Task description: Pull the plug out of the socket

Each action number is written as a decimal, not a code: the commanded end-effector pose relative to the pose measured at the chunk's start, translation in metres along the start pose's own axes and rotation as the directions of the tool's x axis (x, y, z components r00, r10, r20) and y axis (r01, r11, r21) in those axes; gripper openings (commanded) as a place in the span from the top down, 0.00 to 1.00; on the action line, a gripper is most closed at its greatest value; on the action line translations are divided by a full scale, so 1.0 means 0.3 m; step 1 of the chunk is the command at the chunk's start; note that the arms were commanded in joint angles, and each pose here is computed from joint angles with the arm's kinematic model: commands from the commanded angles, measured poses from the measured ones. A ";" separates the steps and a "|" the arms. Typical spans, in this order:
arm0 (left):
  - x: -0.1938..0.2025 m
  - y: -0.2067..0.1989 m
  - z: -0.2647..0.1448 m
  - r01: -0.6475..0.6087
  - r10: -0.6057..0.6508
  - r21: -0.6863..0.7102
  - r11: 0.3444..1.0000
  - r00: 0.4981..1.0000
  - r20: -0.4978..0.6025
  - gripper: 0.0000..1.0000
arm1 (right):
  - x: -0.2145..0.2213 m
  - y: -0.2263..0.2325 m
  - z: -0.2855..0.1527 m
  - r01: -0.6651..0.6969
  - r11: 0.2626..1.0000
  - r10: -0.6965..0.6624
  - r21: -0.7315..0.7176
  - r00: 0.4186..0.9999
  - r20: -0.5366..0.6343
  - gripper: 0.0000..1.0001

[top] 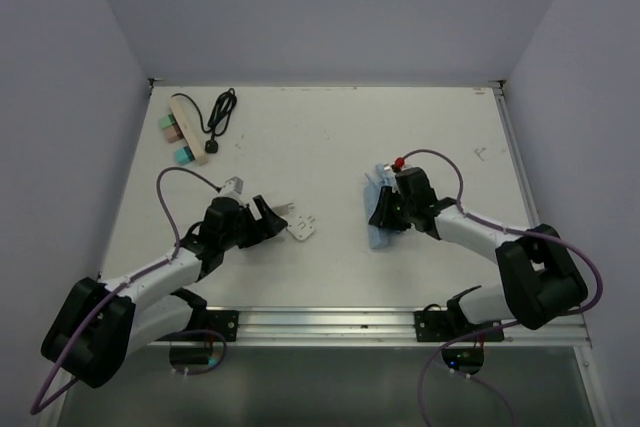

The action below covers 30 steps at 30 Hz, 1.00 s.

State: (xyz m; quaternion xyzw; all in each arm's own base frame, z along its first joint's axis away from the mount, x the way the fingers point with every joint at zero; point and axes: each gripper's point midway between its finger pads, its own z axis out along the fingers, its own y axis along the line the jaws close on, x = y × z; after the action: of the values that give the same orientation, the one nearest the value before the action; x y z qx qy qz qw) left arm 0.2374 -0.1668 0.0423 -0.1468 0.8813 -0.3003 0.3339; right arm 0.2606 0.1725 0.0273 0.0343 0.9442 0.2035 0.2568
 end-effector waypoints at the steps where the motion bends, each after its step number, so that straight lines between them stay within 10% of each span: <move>1: -0.079 -0.128 -0.031 -0.022 0.018 0.117 0.993 0.999 0.039 0.12 | 0.031 -0.145 -0.005 -0.007 0.978 0.018 0.208 0.999 -0.050 1.00; 17: -0.501 -0.043 -0.429 -0.168 0.338 -0.400 0.901 0.849 0.406 0.00 | -0.283 -0.479 -0.094 -0.308 0.867 0.271 0.391 0.951 0.148 1.00; 30: -0.492 -0.018 -0.491 -0.186 0.370 -0.413 0.892 0.825 0.428 0.00 | -0.462 -0.709 -0.151 -0.372 0.755 0.297 0.541 0.928 0.224 0.92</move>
State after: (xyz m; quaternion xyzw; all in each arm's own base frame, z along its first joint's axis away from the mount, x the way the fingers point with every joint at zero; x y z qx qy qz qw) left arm 0.2454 -0.0470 0.2084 -0.1502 0.8155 -0.0597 0.5557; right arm 0.3561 -0.0445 0.0314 0.2985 0.9219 -0.0136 0.2467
